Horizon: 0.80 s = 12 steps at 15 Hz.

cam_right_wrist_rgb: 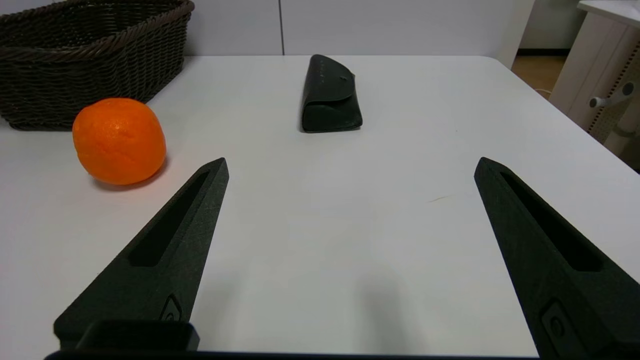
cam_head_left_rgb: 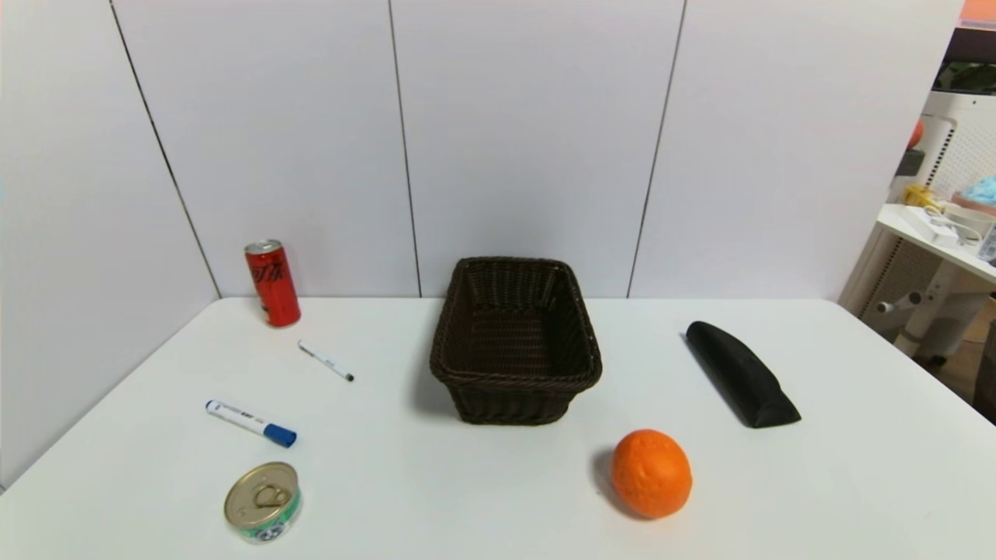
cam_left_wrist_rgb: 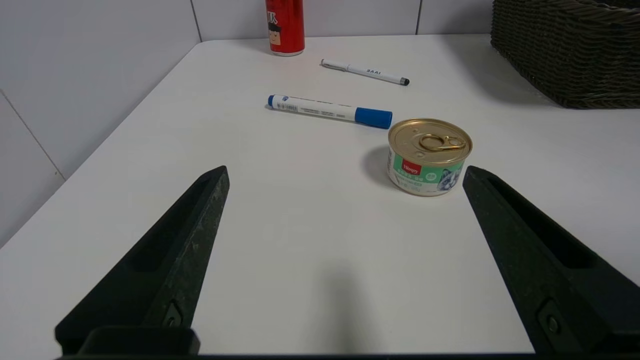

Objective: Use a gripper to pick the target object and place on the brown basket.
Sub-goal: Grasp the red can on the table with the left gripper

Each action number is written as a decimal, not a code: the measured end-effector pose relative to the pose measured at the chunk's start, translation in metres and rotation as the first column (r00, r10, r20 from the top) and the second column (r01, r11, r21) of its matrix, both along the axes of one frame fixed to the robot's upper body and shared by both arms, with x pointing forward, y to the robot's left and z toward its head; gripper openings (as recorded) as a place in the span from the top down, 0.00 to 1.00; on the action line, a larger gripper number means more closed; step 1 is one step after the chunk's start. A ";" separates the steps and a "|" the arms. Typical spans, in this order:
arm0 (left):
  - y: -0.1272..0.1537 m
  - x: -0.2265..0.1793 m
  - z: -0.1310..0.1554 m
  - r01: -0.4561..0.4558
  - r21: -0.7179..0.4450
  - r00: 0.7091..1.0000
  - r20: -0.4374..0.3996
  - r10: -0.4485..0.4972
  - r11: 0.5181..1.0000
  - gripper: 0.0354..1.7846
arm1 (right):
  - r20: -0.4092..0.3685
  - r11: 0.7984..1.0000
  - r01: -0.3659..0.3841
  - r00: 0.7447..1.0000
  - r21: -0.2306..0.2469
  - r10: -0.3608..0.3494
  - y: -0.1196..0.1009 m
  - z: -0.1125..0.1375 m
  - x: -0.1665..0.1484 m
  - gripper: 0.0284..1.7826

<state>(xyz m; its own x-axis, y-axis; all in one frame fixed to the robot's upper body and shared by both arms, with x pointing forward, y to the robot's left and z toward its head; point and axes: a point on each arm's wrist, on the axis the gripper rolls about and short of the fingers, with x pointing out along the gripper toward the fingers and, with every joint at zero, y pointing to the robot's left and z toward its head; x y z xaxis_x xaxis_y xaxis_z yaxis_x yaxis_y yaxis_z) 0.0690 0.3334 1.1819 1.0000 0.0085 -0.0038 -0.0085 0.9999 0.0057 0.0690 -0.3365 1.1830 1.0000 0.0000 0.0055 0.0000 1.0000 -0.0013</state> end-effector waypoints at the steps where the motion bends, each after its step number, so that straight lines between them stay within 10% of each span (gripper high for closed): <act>1: 0.000 0.000 0.000 0.000 0.000 1.000 0.000 0.000 1.000 0.06 | 0.000 1.000 0.000 1.000 0.000 0.000 0.000 0.000 0.000 0.05; 12: 0.000 0.000 0.000 -0.001 -0.006 1.000 -0.002 0.001 1.000 0.06 | 0.000 1.000 0.000 1.000 0.000 0.000 0.000 0.000 0.000 0.05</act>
